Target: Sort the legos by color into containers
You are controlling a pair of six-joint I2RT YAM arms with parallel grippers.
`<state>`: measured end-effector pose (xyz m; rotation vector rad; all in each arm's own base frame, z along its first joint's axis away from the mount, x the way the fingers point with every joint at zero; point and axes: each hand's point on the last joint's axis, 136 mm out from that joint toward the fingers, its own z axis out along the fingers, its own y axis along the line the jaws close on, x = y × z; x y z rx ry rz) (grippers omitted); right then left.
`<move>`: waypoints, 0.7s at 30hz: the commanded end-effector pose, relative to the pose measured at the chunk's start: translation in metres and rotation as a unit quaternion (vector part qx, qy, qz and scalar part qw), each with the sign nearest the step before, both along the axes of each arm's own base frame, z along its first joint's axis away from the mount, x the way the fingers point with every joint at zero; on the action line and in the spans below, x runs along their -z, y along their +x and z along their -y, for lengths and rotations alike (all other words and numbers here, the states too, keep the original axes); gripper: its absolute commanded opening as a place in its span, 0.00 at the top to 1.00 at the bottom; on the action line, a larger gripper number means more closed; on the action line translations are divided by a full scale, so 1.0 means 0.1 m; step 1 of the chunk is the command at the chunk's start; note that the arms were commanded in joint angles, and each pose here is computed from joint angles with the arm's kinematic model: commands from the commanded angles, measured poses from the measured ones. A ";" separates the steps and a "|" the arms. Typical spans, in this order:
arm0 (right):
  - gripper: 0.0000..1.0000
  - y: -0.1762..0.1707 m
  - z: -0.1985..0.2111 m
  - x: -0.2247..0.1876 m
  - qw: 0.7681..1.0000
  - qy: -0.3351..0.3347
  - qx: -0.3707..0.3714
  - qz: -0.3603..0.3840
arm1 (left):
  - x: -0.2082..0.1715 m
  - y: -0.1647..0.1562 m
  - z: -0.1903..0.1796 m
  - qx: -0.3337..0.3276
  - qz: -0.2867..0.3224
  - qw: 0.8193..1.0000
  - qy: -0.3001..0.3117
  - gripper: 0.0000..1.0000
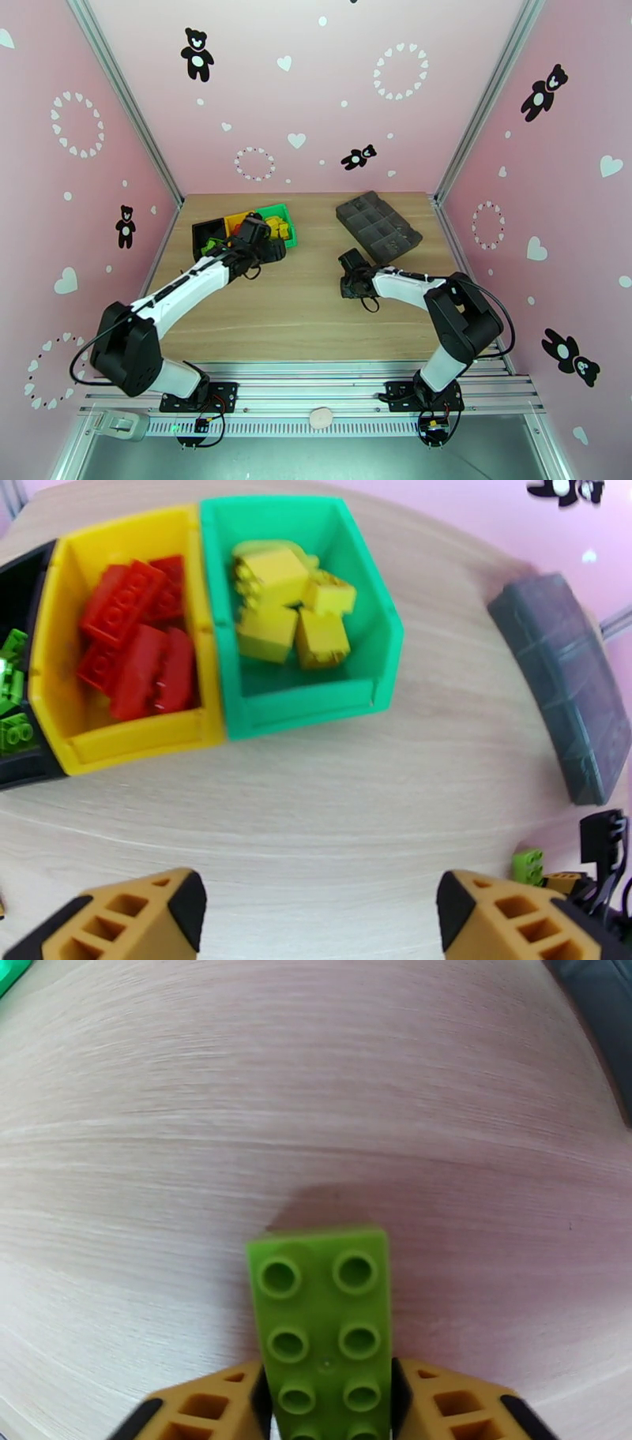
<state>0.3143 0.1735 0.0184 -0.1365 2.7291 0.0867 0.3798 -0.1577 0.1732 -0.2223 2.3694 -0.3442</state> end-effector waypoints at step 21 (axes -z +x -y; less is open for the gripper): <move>0.80 0.39 -2.30 -0.81 0.963 0.199 -0.179 0.031 | -0.11 0.11 -1.74 -0.237 0.014 0.962 -0.132 0.01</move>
